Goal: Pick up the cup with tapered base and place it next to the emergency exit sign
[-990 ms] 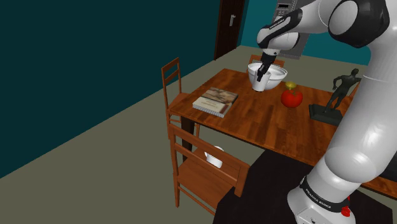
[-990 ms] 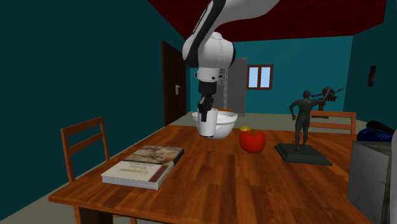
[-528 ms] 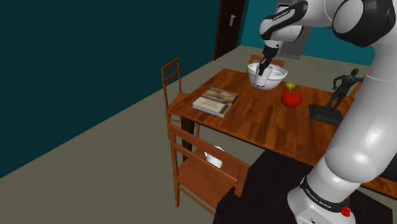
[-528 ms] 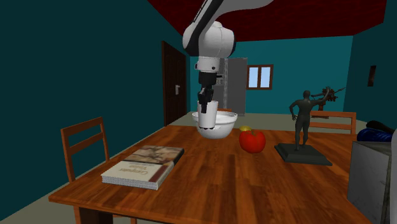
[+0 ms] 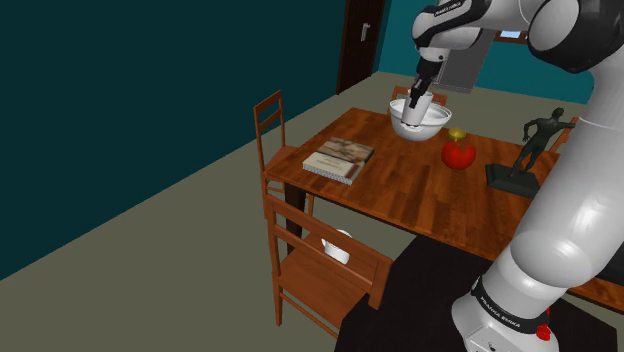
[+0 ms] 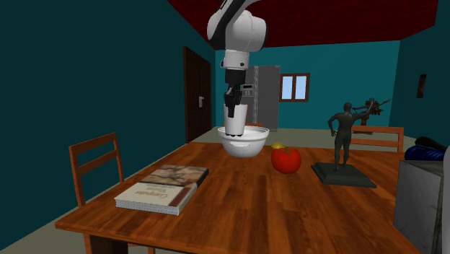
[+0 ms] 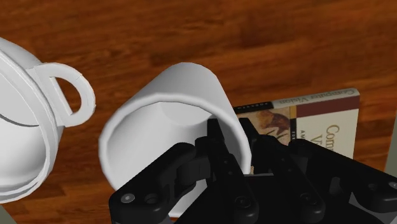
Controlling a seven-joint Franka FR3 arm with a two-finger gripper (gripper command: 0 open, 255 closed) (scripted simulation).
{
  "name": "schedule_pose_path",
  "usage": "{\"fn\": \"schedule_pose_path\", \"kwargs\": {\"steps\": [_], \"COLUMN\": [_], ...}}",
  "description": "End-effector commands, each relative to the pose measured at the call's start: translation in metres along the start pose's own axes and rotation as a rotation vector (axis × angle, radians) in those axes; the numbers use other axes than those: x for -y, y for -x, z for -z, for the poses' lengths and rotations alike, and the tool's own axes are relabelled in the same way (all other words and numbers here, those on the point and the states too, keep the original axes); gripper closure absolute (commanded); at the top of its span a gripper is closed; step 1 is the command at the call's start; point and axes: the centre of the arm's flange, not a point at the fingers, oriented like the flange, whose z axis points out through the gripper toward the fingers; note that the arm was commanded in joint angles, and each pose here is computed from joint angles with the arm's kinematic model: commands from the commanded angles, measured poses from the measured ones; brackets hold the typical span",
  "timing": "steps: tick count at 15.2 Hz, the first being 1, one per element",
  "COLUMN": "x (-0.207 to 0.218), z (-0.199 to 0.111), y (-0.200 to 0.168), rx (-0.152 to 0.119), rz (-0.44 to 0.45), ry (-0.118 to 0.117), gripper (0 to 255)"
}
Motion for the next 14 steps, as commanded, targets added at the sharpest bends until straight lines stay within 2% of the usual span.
{"fn": "schedule_pose_path", "kwargs": {"steps": [1, 14], "x": [0.0, -0.007], "z": [0.01, 0.074], "y": [-0.001, -0.009], "rx": [0.0, 0.0], "rz": [0.0, 0.0], "ry": [0.0, 0.0], "gripper": [255, 255]}}
